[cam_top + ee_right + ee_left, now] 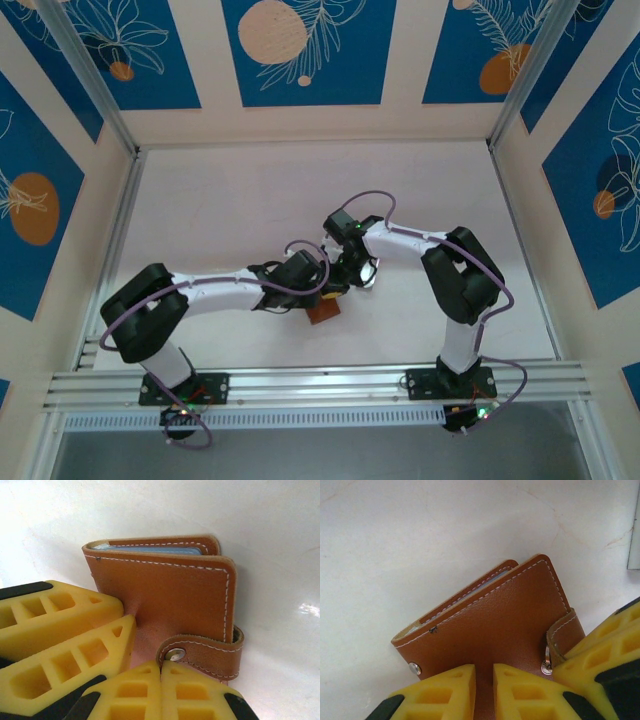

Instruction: Put the credit cards into the card holder

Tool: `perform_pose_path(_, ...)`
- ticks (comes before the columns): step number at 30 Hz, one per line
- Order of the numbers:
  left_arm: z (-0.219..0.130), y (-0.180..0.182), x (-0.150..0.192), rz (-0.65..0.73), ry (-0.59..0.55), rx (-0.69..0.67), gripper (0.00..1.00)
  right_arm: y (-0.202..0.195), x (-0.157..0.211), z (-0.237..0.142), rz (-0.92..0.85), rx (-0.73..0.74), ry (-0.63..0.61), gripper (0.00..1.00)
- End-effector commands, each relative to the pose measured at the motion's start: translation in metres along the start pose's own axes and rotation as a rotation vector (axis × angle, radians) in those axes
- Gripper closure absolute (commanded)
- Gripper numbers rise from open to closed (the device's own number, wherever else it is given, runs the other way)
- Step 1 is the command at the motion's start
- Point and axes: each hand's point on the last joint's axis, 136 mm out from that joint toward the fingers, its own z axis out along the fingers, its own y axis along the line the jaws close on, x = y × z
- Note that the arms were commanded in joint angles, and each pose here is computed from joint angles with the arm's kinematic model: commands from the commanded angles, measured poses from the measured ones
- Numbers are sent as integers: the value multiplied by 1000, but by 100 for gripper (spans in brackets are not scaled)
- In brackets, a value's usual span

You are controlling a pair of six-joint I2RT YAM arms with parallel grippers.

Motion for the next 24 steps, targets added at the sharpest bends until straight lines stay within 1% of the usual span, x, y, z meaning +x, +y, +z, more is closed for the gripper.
perform_pose_path(1, 13, 8, 18, 0, 44, -27, 83, 4, 10, -3, -6, 13, 28, 100)
perform_pose_path(14, 14, 8, 17, -1, 43, -25, 83, -1, 16, -6, -8, 38, 43, 100)
perform_pose_path(24, 15, 6, 17, -1, 43, -21, 83, -5, 22, 5, -11, 58, 83, 100)
